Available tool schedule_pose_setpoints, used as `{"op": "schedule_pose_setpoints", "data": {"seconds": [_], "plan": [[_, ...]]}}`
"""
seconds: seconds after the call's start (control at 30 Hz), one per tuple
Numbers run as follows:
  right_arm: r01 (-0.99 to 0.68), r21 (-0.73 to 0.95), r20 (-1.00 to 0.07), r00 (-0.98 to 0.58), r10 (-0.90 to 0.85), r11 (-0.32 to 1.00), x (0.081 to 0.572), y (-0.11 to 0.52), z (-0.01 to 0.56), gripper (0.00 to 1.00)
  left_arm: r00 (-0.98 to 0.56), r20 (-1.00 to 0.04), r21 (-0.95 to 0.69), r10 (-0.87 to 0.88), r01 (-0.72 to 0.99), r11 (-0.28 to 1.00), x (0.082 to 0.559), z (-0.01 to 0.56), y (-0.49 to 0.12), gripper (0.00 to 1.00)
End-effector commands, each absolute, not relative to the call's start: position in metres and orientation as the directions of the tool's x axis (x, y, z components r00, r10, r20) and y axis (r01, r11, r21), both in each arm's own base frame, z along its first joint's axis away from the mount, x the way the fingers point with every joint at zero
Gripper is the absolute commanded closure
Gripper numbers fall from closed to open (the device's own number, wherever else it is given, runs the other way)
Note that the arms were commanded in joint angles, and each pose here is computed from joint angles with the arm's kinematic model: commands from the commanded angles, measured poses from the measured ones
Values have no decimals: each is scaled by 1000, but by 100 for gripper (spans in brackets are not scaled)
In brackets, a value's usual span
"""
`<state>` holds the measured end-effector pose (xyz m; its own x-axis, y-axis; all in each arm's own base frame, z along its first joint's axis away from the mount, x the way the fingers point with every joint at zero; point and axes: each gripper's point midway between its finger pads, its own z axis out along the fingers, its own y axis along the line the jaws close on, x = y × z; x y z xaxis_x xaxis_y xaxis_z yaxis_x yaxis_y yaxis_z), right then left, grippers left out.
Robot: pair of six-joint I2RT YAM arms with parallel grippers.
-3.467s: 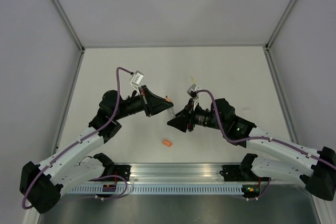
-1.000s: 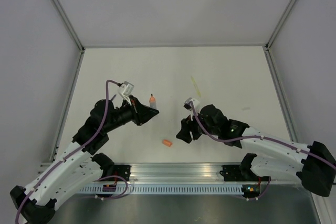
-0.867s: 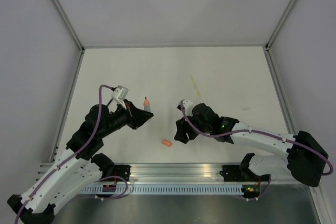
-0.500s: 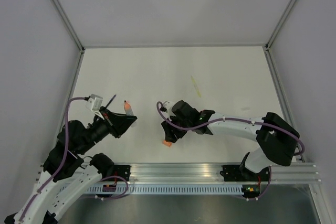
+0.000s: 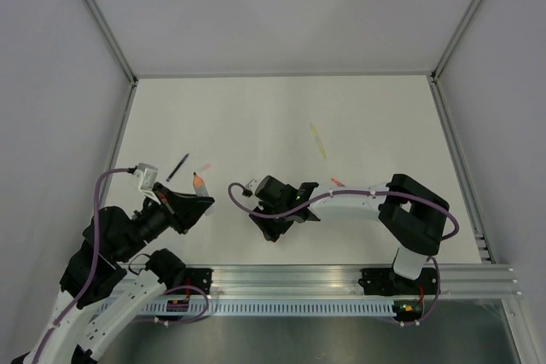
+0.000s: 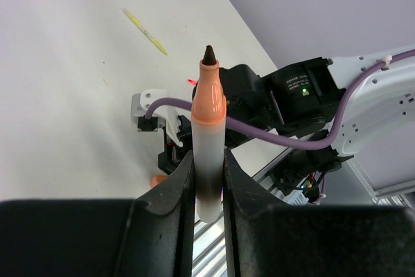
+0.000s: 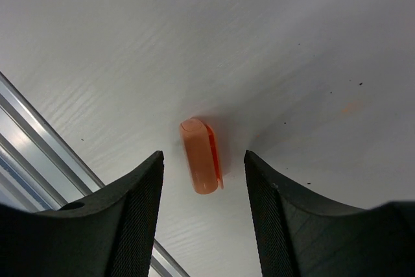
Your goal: Insert the pens into the pen caps
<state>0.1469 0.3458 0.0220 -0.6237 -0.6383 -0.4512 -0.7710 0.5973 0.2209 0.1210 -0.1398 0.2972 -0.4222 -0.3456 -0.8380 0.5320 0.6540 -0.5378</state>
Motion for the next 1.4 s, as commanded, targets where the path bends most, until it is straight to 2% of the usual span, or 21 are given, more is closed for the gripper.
{"op": "schedule_pose_setpoints", "data": {"seconds": [0.0, 0.17, 0.4, 0.73, 0.9, 1.0, 1.03, 1.1, 1.13, 1.17, 1.2, 1.37], "plan": [[-768, 163, -435, -619, -654, 620, 151, 347, 17, 41, -397, -840, -540, -370, 543, 643, 116, 310, -135, 98], [-765, 138, -405, -624, -668, 630, 148, 344, 4, 44, -396, -839, -542, -374, 542, 642, 114, 309, -133, 98], [-759, 91, -390, -622, -679, 644, 146, 339, -3, 54, -395, -834, -550, -384, 543, 635, 110, 312, -131, 98], [-768, 21, -364, -602, -711, 640, 138, 329, -3, 52, -397, -828, -559, -395, 546, 624, 107, 318, -130, 98], [-768, 10, -354, -602, -716, 641, 138, 326, -8, 55, -410, -824, -565, -391, 543, 621, 108, 315, -133, 98], [-767, 6, -353, -602, -716, 641, 138, 326, -12, 64, -413, -821, -569, -394, 545, 616, 107, 315, -134, 98], [-767, 5, -354, -602, -716, 642, 138, 325, -12, 71, -412, -821, -569, -394, 544, 617, 108, 315, -134, 98], [-769, 5, -361, -597, -716, 639, 139, 326, -13, 80, -415, -821, -569, -392, 542, 618, 109, 314, -134, 98], [-768, 6, -368, -597, -713, 640, 140, 327, -12, 91, -417, -821, -569, -390, 539, 621, 110, 312, -135, 98], [-766, 3, -375, -597, -709, 643, 141, 327, -9, 97, -417, -821, -569, -390, 539, 621, 111, 312, -136, 98], [-763, -10, -383, -594, -707, 646, 143, 326, -8, 100, -427, -817, -574, -388, 535, 620, 113, 307, -138, 98], [-731, -29, -438, -604, -666, 682, 160, 319, 13, 100, -475, -797, -599, -374, 537, 594, 121, 287, -155, 98]]}}
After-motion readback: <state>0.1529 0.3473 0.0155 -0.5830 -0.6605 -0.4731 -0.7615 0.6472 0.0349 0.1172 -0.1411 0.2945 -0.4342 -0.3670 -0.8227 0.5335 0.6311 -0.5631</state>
